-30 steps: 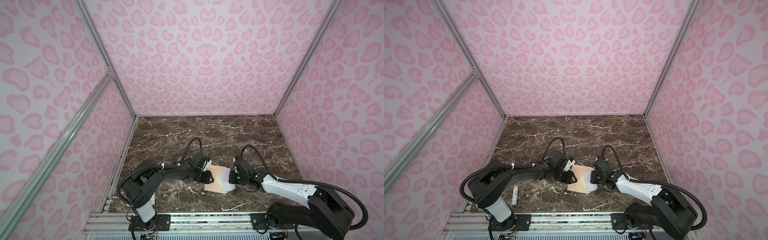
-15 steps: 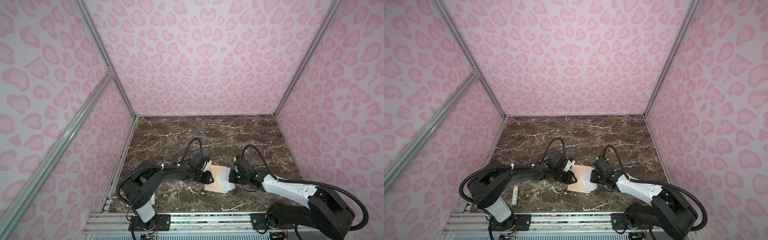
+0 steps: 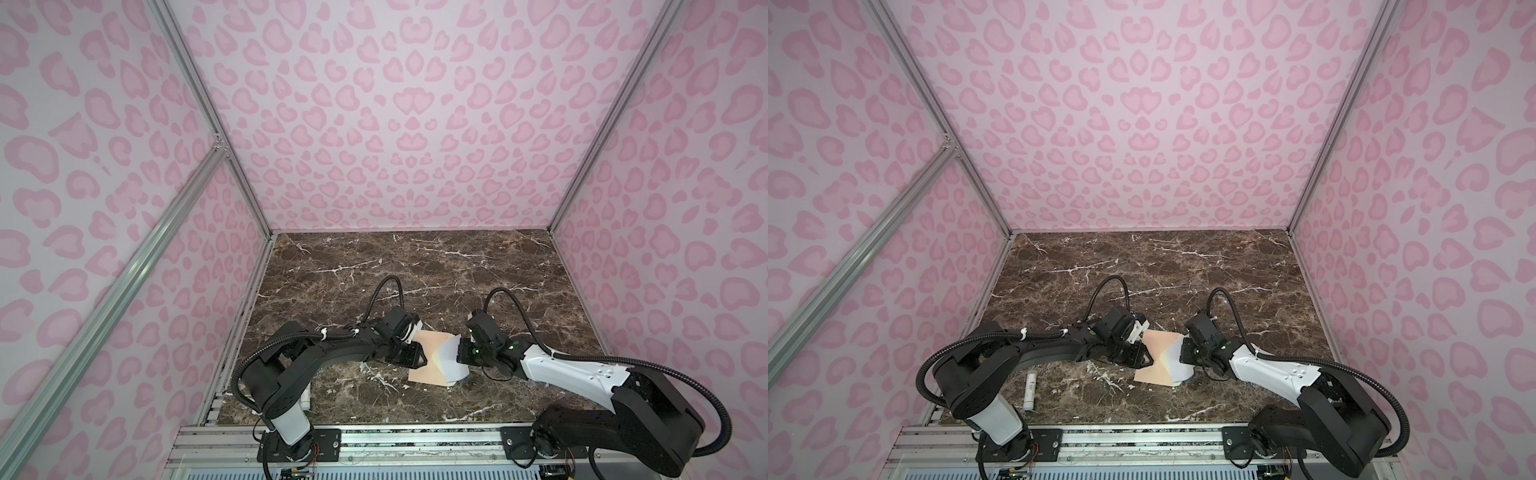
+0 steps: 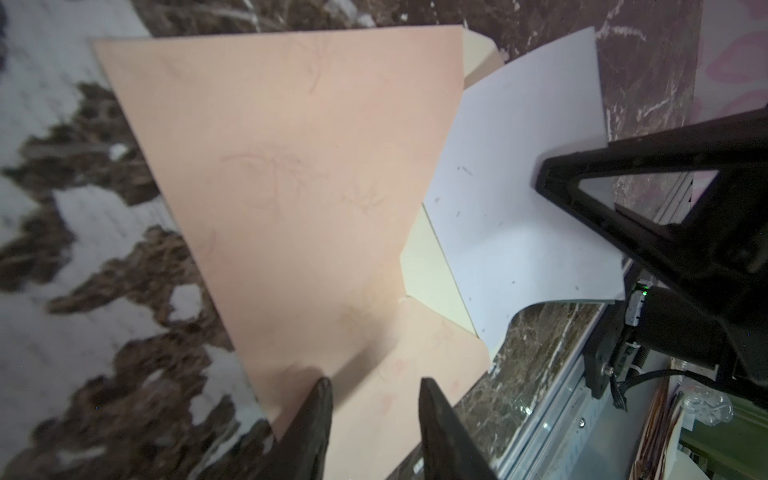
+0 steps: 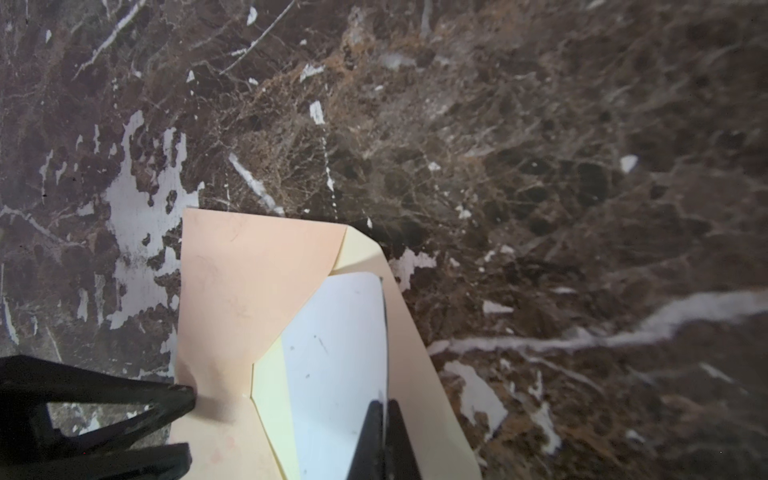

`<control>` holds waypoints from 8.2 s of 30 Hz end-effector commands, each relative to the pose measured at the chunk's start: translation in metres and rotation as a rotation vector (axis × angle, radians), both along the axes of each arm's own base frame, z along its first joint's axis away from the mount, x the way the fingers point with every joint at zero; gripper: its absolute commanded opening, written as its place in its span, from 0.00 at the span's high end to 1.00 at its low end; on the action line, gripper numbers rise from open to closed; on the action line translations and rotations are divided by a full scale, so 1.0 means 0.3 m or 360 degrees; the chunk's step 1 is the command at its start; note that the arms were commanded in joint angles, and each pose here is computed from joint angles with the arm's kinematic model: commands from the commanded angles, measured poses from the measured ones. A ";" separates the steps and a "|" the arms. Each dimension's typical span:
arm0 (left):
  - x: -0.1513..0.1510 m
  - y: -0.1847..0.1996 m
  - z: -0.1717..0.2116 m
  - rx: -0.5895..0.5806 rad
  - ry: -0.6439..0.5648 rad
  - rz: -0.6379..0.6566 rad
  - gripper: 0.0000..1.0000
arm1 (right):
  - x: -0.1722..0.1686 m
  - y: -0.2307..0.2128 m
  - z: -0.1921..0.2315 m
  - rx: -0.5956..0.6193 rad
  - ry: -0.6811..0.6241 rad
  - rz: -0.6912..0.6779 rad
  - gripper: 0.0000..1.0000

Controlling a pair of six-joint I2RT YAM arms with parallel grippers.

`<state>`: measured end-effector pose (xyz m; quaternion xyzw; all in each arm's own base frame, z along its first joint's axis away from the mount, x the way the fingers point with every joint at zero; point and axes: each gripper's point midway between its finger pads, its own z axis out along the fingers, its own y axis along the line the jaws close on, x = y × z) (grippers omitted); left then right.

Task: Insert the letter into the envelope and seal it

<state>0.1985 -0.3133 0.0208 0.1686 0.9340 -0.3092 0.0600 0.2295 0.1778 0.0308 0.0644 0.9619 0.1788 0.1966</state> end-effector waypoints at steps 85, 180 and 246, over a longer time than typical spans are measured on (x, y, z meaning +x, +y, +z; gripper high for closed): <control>-0.054 0.118 -0.108 0.0315 0.0138 0.0040 0.60 | -0.185 0.025 -0.011 0.0548 0.0374 -0.0230 0.66; -0.062 0.140 -0.134 0.0369 0.0147 0.0024 0.59 | -0.152 -0.045 -0.035 0.0435 0.0408 -0.0242 0.84; -0.050 0.117 -0.099 0.0327 0.0130 -0.0007 0.54 | -0.093 0.075 -0.008 -0.0230 0.0293 0.0480 0.80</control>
